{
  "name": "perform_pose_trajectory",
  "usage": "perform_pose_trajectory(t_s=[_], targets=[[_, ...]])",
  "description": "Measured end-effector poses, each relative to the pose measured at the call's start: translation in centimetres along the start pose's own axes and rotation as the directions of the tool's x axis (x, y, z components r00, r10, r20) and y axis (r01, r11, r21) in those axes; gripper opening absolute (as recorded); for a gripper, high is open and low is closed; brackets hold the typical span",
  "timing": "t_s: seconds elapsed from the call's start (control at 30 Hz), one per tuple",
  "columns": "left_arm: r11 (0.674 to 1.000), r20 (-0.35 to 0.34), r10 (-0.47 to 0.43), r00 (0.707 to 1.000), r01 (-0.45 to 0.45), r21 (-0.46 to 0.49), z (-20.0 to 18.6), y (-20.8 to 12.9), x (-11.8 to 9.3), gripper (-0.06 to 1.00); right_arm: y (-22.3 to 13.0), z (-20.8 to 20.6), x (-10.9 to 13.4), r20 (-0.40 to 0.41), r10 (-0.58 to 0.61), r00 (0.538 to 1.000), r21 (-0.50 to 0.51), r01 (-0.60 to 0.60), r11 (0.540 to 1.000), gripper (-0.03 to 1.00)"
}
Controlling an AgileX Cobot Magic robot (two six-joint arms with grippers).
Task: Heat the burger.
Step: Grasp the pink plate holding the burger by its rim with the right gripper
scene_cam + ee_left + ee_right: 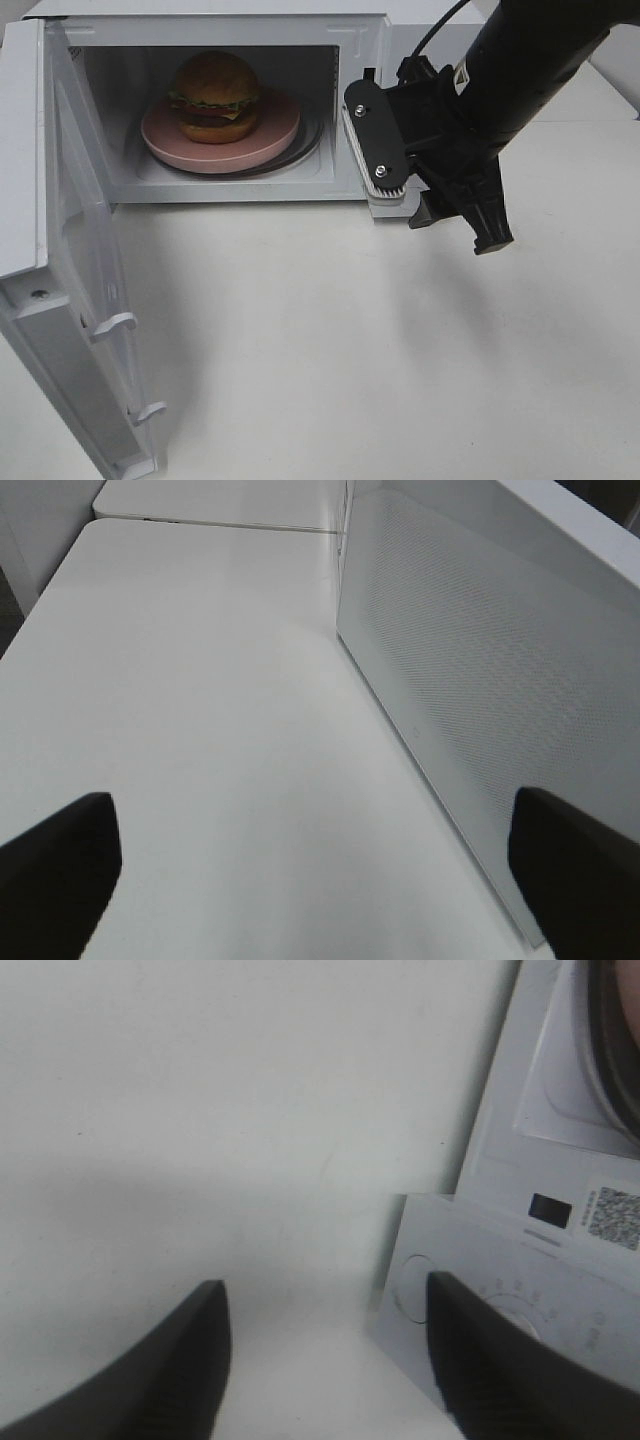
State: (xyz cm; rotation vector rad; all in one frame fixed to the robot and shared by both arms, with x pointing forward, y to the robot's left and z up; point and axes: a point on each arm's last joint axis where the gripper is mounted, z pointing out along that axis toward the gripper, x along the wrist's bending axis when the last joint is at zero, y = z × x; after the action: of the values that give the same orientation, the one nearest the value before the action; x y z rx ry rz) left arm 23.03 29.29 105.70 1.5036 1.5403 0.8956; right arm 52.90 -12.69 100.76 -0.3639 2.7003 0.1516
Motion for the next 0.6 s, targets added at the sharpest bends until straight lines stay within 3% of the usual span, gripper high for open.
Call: perform_pose_trajectory(t_s=[0.1, 0.2, 0.27, 0.4, 0.6], targets=[[1.0, 0.0, 0.0, 1.0, 0.0, 0.0, 0.0, 0.0, 0.0, 0.97, 0.6, -0.1, -0.2, 0.043, -0.033, 0.999, 0.011, 0.033, 0.999, 0.74], [1.0, 0.0, 0.0, 1.0, 0.0, 0.0, 0.0, 0.0, 0.0, 0.97, 1.4, -0.1, -0.3, 0.081, -0.068, 0.994, 0.009, 0.067, 0.998, 0.81], [1.0, 0.0, 0.0, 1.0, 0.0, 0.0, 0.0, 0.0, 0.0, 0.97, 1.7, -0.2, -0.3, 0.095, -0.076, 0.993, 0.007, 0.076, 0.997, 0.83], [1.0, 0.0, 0.0, 1.0, 0.0, 0.0, 0.0, 0.0, 0.0, 0.97, 3.4, -0.2, -0.8, 0.197, -0.111, 0.974, -0.011, 0.116, 0.993, 0.85], [1.0, 0.0, 0.0, 1.0, 0.0, 0.0, 0.0, 0.0, 0.0, 0.97, 4.9, 0.5, -1.7, 0.23, -0.116, 0.966, -0.024, 0.125, 0.992, 0.85]])
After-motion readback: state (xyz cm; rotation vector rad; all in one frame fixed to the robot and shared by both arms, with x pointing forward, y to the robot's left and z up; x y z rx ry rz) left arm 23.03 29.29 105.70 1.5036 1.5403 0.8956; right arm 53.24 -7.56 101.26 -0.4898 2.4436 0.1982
